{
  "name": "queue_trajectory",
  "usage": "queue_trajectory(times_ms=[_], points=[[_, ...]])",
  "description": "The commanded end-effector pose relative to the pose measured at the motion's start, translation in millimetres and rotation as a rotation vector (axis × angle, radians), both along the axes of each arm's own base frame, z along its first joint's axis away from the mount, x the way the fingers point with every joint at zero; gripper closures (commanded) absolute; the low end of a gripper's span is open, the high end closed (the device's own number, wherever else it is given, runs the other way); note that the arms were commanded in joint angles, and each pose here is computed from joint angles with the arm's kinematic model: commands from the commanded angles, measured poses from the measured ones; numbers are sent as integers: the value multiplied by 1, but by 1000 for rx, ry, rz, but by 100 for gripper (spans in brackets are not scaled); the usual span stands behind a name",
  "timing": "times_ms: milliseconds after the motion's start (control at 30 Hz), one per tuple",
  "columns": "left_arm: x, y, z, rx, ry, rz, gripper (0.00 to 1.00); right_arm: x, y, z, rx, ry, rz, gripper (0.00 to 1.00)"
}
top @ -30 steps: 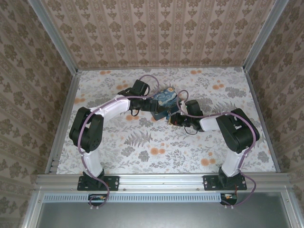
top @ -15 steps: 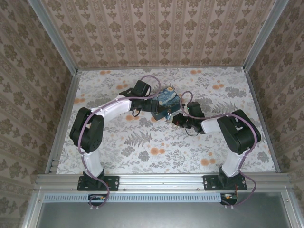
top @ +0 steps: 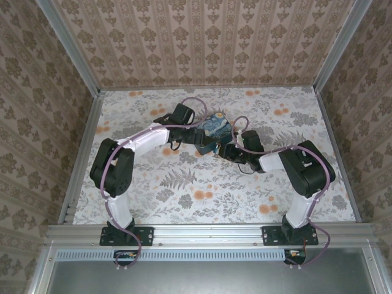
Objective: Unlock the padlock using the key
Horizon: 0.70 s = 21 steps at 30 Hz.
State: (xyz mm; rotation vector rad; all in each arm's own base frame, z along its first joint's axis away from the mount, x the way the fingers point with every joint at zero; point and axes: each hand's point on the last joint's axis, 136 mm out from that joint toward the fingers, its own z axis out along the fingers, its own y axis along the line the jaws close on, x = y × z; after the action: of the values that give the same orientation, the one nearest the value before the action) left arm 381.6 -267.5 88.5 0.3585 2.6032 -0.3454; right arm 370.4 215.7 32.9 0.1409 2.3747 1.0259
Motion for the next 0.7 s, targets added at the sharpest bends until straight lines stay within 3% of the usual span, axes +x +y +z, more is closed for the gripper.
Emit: queue_trajectory(times_ms=[0, 500, 667], points=[[-6, 4, -10, 46, 23, -21, 0, 3, 2, -10, -10, -4, 18, 64], [-5, 2, -11, 42, 24, -22, 0, 2, 21, -14, -27, -3, 82, 65], [-5, 2, -11, 42, 26, -21, 0, 2, 23, -17, -31, 1, 80, 74]])
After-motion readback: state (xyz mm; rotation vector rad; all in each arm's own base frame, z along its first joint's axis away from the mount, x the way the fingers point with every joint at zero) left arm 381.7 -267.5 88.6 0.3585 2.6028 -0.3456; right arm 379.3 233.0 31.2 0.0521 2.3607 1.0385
